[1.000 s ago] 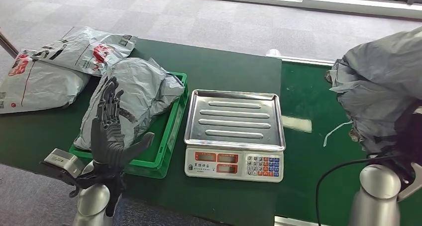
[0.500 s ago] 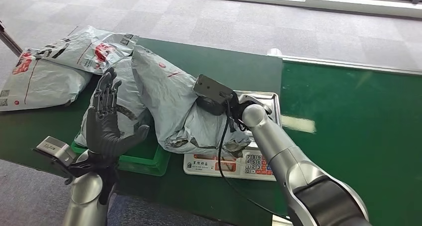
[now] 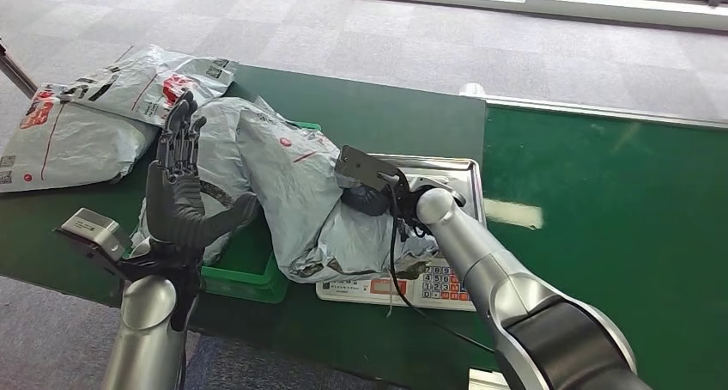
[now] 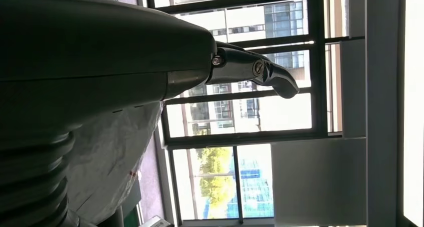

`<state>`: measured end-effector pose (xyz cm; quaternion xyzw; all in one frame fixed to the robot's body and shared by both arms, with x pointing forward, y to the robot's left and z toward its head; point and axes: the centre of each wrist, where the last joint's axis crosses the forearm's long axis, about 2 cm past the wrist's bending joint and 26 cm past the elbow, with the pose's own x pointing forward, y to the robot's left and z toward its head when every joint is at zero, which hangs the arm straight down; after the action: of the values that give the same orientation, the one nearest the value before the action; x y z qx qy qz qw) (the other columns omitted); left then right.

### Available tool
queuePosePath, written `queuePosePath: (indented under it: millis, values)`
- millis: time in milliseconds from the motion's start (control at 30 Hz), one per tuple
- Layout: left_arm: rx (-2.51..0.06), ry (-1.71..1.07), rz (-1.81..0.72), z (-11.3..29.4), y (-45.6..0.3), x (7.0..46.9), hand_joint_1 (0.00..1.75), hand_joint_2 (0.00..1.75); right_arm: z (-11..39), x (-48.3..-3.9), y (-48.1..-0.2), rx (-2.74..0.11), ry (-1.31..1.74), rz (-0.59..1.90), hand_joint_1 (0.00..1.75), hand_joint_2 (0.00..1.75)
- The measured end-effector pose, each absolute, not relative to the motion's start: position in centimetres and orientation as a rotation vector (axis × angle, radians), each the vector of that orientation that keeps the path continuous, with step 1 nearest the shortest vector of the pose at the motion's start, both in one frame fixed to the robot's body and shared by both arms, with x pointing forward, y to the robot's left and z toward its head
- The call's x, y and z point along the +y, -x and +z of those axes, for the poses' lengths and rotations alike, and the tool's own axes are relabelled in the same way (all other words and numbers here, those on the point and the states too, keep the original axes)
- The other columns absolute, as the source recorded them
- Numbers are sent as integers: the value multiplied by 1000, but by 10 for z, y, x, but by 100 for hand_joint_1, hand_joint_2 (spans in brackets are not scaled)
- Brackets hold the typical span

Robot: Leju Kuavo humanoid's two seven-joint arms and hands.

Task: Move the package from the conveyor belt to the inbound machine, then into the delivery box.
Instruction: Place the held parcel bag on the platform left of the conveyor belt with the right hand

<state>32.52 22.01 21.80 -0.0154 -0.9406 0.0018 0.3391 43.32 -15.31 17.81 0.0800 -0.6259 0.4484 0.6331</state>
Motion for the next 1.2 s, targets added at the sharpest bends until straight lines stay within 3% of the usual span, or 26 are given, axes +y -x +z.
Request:
queuePosePath:
  millis: [33,67,733,1200]
  values:
    - [-2450,37,5,217,-325,221,0,175,177,-153,-433,-1426,-184,1028,17,175]
    - [-2451,35,6,217,-325,222,0,175,177,-153,-433,-1421,-184,1030,0,175]
    - [-2450,11,-7,209,-323,229,0,175,174,-152,-431,-1434,-212,1026,0,175]
    - [-2471,-81,-27,195,-310,237,0,175,183,-152,-430,-1753,-303,744,0,175]
